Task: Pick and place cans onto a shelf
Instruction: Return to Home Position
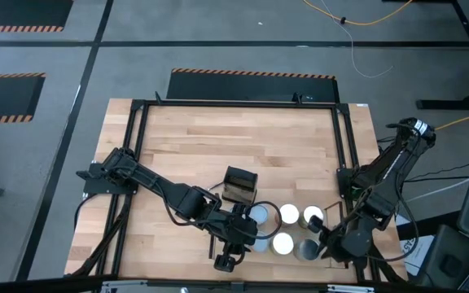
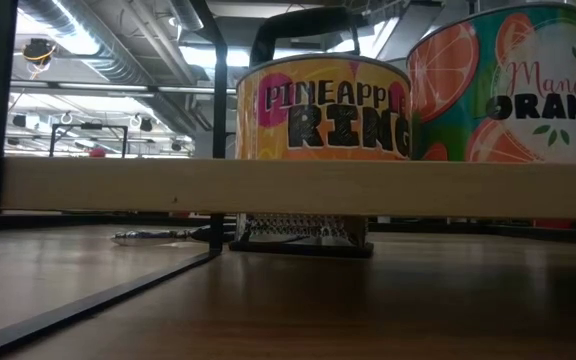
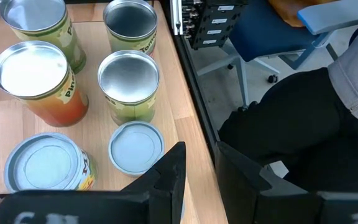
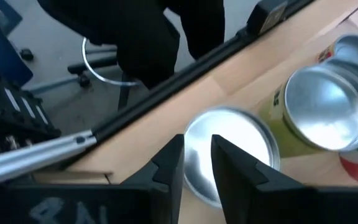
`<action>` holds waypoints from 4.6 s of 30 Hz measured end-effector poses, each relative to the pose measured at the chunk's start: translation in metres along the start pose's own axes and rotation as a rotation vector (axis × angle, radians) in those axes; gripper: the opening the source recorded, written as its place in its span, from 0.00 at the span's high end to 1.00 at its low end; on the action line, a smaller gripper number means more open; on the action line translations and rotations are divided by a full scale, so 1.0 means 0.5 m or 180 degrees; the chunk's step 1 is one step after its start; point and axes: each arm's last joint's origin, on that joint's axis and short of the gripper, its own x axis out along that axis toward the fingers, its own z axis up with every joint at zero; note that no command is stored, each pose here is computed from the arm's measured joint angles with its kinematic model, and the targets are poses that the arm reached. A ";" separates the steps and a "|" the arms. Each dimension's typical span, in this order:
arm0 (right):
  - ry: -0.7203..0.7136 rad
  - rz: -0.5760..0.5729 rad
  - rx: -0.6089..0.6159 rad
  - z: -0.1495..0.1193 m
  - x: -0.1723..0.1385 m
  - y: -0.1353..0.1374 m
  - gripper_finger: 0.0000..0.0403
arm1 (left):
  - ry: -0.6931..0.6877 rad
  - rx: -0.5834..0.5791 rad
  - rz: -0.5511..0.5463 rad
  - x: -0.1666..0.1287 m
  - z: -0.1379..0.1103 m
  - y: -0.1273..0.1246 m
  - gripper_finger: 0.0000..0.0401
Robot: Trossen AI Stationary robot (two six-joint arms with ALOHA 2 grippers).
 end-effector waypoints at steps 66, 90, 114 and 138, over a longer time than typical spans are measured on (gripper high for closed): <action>-0.2152 -0.1516 0.0599 -0.090 -0.285 -0.066 0.79 | -0.1053 0.1496 0.1261 -0.350 -0.066 -0.179 0.80; -0.2681 -0.1863 0.0776 -0.214 -0.140 -0.149 0.79 | -0.1162 0.1394 0.1196 -0.268 -0.148 -0.046 0.80; -0.2842 -0.2133 0.0838 -0.275 -0.211 -0.136 0.79 | -0.2670 0.0634 0.1743 -0.335 -0.522 0.192 0.80; -0.2976 -0.1862 0.0863 -0.297 -0.228 -0.110 0.79 | -0.2926 0.0503 0.1670 -0.388 -0.599 0.263 0.80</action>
